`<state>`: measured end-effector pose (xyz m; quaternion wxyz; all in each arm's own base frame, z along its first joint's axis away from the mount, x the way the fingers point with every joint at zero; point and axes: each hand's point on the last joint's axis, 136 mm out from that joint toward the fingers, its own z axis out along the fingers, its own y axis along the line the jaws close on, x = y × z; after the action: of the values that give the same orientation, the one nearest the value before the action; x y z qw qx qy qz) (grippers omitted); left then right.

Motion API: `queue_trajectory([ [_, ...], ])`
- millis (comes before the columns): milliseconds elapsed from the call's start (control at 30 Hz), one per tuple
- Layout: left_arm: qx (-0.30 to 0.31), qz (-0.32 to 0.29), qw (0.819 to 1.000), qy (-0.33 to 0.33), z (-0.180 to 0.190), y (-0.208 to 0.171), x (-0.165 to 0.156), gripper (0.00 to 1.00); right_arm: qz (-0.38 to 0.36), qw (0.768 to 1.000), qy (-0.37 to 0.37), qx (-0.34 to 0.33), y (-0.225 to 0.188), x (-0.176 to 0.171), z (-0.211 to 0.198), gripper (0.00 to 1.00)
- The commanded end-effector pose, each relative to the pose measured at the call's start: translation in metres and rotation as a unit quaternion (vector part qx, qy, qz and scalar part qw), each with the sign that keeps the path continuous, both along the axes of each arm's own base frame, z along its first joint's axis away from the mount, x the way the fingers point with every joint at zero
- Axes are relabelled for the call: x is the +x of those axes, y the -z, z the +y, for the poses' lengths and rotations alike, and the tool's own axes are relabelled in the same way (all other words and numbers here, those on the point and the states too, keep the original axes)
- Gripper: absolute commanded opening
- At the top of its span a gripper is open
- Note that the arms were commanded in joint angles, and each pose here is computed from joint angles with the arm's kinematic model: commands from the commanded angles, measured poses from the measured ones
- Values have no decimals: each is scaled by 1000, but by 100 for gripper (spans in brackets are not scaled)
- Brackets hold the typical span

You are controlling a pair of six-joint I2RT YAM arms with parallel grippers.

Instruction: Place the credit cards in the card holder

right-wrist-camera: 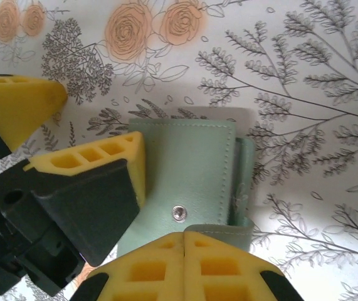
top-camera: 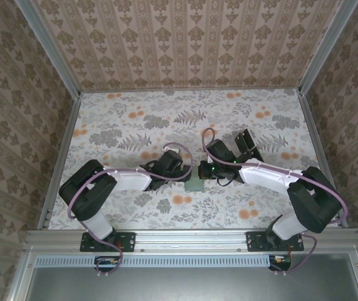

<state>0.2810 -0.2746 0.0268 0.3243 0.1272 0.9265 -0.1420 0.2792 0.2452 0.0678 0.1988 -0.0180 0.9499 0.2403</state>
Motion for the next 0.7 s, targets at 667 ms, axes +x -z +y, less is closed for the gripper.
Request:
queue_trajectory([
  [667,29,43,999,-8,15,32,-16,100,43,998,6,35,34,-1,19,0],
])
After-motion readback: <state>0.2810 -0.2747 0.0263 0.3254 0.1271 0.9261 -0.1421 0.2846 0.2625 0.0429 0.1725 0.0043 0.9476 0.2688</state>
